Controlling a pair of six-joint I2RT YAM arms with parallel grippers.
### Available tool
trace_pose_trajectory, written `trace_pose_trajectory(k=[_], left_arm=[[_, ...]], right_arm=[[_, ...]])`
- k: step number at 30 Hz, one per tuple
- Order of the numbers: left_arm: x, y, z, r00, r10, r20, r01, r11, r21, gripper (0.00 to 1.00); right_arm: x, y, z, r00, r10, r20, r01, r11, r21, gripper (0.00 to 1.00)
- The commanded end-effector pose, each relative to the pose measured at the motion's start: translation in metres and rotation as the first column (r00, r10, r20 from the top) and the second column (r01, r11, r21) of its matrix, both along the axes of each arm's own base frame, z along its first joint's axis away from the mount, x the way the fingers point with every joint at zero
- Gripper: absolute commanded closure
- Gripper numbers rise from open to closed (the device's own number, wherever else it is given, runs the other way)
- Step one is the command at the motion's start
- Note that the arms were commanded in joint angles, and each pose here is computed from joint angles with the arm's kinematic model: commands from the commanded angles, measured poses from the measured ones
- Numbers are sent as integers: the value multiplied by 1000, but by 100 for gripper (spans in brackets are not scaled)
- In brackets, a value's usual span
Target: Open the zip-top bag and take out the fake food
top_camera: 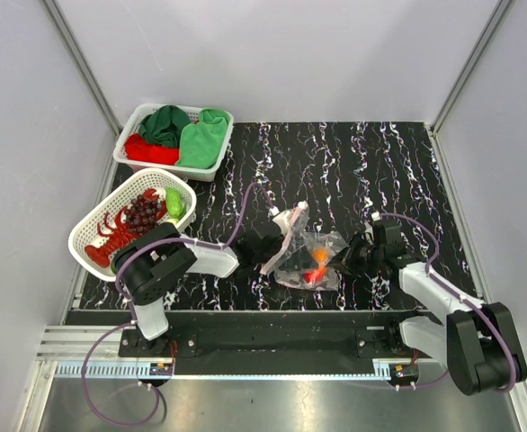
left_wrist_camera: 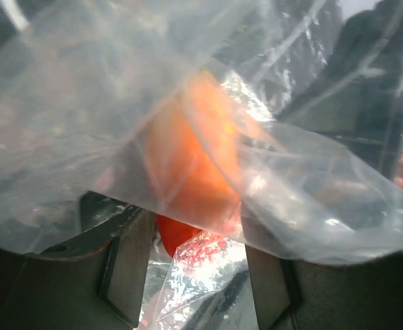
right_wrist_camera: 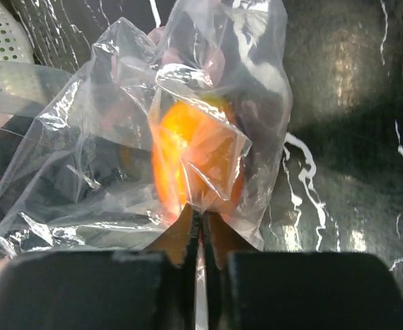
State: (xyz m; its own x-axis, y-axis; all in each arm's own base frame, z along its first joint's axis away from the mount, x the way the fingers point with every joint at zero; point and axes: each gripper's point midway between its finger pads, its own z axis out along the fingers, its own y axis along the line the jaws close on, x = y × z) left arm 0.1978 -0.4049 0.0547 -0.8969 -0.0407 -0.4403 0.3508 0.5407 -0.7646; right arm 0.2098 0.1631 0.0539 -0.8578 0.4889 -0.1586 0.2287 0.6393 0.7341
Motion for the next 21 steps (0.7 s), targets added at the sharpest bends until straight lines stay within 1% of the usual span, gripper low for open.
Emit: trace_pose_trajectory(k=[1, 4, 7, 9, 12, 15, 16, 17, 18, 20, 21], left_arm=[[-2, -8, 0, 999, -30, -11, 31, 999, 11, 40], [-2, -4, -4, 1000, -31, -5, 31, 999, 44, 35], [-2, -4, -8, 999, -41, -5, 41, 997, 68, 33], [-1, -4, -12, 999, -35, -13, 36, 997, 70, 31], [3, -8, -16, 999, -33, -13, 34, 997, 72, 25], [10, -12, -14, 999, -29, 15, 28, 997, 72, 25], [12, -9, -15, 1000, -22, 9, 21, 997, 81, 26], [14, -6, -17, 1000, -5, 14, 3, 996, 92, 28], [17, -1, -12, 1000, 13, 27, -15, 995, 95, 28], [19, 12, -14, 997, 56, 44, -61, 991, 122, 27], [20, 15, -3, 996, 66, 64, -73, 991, 110, 24]], right_arm=[[8, 5, -3, 999, 38, 27, -38, 999, -3, 100], [9, 7, -8, 998, 58, 24, -58, 998, 3, 100], [14, 12, -10, 996, 82, 37, -82, 996, 19, 100], [19, 15, -7, 994, 94, 57, -95, 995, 30, 100], [19, 19, -9, 992, 122, 45, -124, 991, 47, 100], [16, 19, -14, 991, 133, 29, -135, 990, 43, 100], [16, 19, -12, 990, 136, 34, -138, 990, 43, 100], [15, 17, -13, 991, 132, 32, -133, 991, 33, 100], [14, 12, -13, 992, 120, 41, -120, 993, -3, 100], [14, 6, -11, 994, 103, 45, -101, 994, -41, 100], [12, 1, -9, 994, 101, 52, -97, 993, -74, 100]])
